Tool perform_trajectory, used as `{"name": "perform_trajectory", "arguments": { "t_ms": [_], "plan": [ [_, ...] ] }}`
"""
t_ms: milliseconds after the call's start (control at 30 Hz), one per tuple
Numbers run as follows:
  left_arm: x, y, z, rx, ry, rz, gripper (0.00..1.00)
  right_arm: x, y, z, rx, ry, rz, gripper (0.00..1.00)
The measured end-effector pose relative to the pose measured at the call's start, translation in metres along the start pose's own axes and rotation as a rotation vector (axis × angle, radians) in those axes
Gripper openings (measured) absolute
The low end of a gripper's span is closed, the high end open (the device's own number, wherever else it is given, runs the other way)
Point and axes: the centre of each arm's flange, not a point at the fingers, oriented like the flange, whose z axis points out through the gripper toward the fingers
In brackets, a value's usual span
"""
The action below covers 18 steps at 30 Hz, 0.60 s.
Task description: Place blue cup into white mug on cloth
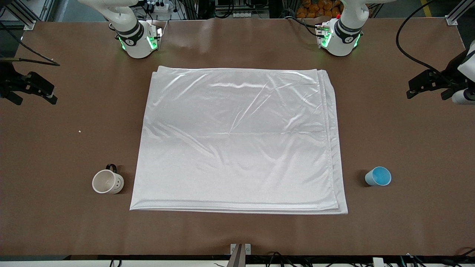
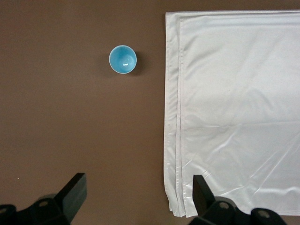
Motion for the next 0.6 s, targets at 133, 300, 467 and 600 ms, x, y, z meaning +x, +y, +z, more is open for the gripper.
{"name": "perform_trajectory", "arguments": {
  "t_ms": [133, 300, 467, 600],
  "plan": [
    [0.000, -0.001, 0.000, 0.001, 0.000, 0.002, 1.00, 0.000, 0.000, 0.001, 0.000, -0.001, 0.000, 1.00],
    [0.000, -0.003, 0.000, 0.002, 0.000, -0.001, 1.00, 0.000, 0.000, 0.001, 0.000, -0.002, 0.000, 1.00],
    [0.000, -0.006, 0.002, 0.004, -0.004, -0.002, 1.00, 0.001, 0.000, 0.002, 0.000, -0.004, 0.000, 1.00],
    [0.003, -0.010, 0.011, 0.044, -0.023, -0.003, 1.00, 0.001, 0.000, 0.003, 0.000, -0.006, 0.000, 1.00]
  ]
}}
